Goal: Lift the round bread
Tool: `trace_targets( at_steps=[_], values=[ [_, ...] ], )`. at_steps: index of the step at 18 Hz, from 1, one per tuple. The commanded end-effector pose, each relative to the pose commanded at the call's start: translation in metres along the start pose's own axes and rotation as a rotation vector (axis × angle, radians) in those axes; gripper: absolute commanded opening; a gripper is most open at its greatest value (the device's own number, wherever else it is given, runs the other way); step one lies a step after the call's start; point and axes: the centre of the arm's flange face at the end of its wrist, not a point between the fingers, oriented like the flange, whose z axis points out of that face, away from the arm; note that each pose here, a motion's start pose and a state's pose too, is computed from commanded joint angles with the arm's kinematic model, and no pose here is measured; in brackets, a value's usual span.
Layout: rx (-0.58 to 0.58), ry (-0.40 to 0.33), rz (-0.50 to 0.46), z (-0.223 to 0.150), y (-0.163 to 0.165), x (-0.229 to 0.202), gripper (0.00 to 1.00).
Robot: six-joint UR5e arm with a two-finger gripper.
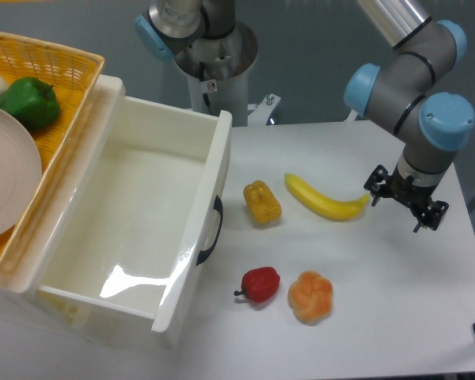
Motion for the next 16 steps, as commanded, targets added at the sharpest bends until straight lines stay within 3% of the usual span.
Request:
trace_targets(
  at_steps=[6,8,12,14,16],
  values=[
    [0.044,0.034,-0.017,0.023,0.007,0.005,1.00],
    [0.115,-0.012,-0.028,0.032,0.006,0.008,1.00],
    [0.213,-0.007,-0.056,0.059,0.008,0.011,1.00],
    [0.256,0.001,-0.119,0.057,0.004,0.011,1.00],
    [0.289,0.017,-0.251,0.052,-0.006,0.009,1.00]
  ],
)
